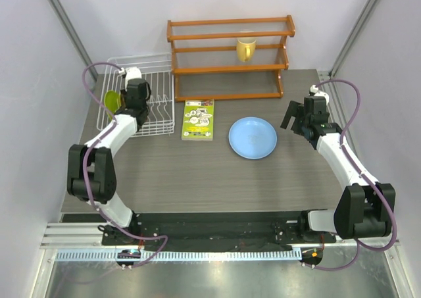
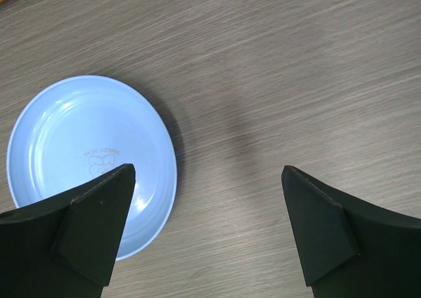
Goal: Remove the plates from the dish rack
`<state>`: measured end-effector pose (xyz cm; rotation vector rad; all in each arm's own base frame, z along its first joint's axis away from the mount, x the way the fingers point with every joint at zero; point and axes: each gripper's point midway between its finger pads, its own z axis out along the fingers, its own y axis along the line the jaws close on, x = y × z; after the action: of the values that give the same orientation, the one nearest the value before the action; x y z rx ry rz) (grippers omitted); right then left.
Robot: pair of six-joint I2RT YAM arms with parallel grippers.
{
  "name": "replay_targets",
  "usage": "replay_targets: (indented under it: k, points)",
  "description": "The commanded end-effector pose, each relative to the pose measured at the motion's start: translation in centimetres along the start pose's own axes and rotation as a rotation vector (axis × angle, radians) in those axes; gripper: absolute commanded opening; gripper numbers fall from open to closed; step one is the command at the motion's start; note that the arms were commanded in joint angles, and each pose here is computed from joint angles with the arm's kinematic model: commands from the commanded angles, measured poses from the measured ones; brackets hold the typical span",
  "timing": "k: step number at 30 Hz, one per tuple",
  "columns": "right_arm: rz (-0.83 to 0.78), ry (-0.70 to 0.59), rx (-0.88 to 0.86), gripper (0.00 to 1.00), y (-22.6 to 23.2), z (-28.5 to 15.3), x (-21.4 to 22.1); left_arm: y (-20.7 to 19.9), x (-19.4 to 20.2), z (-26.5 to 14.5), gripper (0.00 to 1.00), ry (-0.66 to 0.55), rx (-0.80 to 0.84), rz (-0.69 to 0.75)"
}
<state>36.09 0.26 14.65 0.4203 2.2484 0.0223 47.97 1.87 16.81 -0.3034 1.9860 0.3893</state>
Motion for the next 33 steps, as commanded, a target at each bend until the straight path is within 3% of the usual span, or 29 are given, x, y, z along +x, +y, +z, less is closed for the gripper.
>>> replay_targets:
  k: [1, 4, 6, 12, 19, 27, 33]
  points:
    - [0.001, -0.074, 0.036, 1.0, -0.6, -1.5, -2.2, 3.4, -9.1, -5.0, 0.0, -0.254, -0.134, -0.008]
    - [0.007, -0.081, 0.012, 1.0, -0.2, -1.9, -2.5, 4.1, -10.7, -7.3, 0.0, -0.282, -0.143, 0.019]
    - [0.007, -0.082, -0.027, 1.0, 0.6, -2.2, -2.8, 4.3, -11.6, -8.8, 0.0, -0.294, -0.106, -0.058]
    - [0.026, -0.051, -0.366, 1.0, 7.2, -4.3, -3.4, -0.1, -9.5, -12.5, 0.0, -0.199, 0.24, -0.272]
    - [0.075, -0.065, -0.745, 1.0, 16.4, -7.3, -3.3, -8.3, -5.0, -16.3, 0.0, -0.008, 0.719, -0.519]
    - [0.07, 0.024, -0.897, 1.0, 23.2, -6.9, 0.2, -13.7, -3.6, -20.8, 0.0, 0.079, 1.017, -0.598]
    - [0.083, 0.064, -0.947, 0.99, 24.8, -6.3, 1.5, -15.4, -3.2, -22.9, 0.0, 0.096, 1.102, -0.617]
